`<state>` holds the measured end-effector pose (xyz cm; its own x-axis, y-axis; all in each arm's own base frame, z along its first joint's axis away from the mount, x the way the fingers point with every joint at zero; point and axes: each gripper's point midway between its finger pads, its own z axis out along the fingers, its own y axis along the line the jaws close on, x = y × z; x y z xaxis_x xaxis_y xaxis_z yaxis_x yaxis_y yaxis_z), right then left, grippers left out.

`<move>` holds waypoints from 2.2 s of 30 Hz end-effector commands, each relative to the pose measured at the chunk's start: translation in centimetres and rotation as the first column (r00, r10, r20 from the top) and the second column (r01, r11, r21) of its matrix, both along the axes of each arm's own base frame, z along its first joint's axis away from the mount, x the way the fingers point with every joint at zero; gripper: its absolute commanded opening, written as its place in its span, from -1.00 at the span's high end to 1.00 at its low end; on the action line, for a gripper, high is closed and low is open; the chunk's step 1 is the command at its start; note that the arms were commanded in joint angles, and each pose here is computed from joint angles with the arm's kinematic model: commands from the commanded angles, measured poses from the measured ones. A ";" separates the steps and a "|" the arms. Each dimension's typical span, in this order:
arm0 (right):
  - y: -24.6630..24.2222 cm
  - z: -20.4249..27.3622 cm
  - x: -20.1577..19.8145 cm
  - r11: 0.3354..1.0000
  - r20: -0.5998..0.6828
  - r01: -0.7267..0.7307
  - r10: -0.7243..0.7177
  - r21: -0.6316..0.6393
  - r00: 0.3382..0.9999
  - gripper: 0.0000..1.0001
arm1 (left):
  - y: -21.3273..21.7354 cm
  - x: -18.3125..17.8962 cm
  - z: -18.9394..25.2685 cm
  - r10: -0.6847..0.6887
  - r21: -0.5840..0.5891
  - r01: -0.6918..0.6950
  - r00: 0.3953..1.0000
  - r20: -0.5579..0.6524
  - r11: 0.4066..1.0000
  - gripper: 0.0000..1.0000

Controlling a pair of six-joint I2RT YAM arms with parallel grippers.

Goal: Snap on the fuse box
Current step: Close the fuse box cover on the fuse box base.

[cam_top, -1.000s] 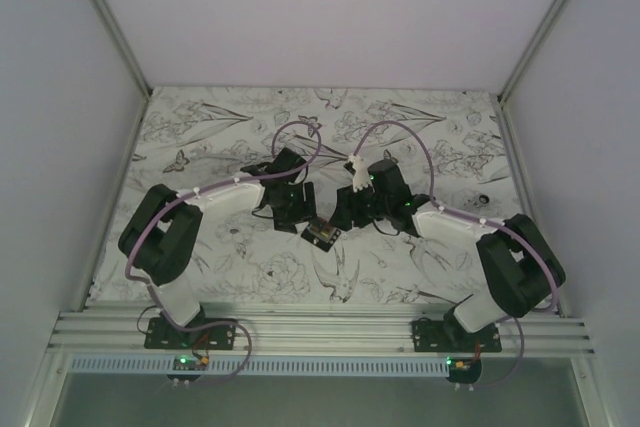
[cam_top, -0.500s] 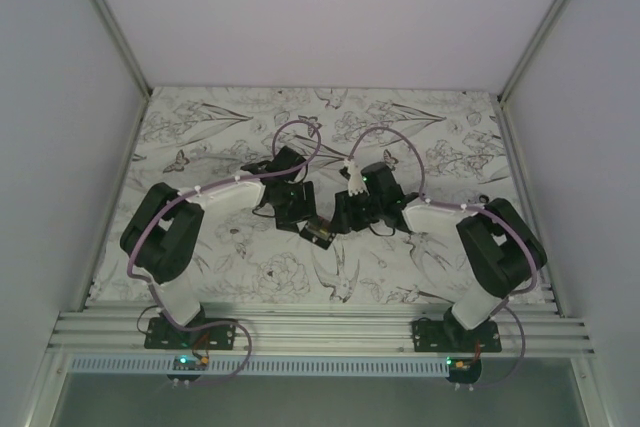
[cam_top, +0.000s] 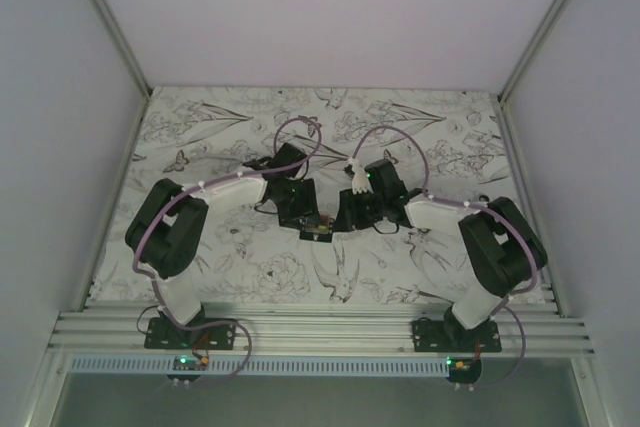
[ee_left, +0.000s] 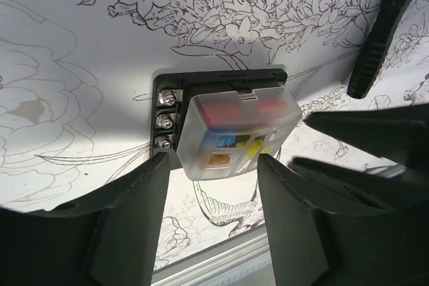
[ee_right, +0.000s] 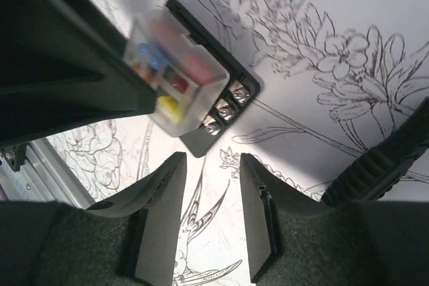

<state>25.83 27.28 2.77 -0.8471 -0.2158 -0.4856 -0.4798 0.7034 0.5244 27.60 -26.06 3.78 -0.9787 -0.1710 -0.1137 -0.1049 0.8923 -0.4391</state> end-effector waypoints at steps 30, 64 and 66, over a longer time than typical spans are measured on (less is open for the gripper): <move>4.3 2.3 0.0 0.957 -0.045 -0.165 0.180 0.238 0.983 -0.61 | 7.7 -7.3 1.6 0.161 0.034 -0.163 0.985 0.054 0.986 -0.72; 1.6 -2.6 -1.1 0.986 -0.154 0.009 0.017 0.167 0.988 0.29 | 2.4 -3.0 0.5 0.040 0.056 -0.040 0.999 -0.002 0.998 -0.47; 1.3 -3.3 -1.7 0.987 -0.184 0.021 0.009 0.161 0.983 0.32 | 2.4 -2.9 0.2 0.045 0.065 -0.045 0.999 -0.009 0.997 -0.43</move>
<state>25.85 30.58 3.52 -0.8758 -0.1416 -0.4614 -0.4603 0.5322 0.7105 24.84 -23.36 4.30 -0.9648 -0.2272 -0.1328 -0.1591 0.9056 -0.3933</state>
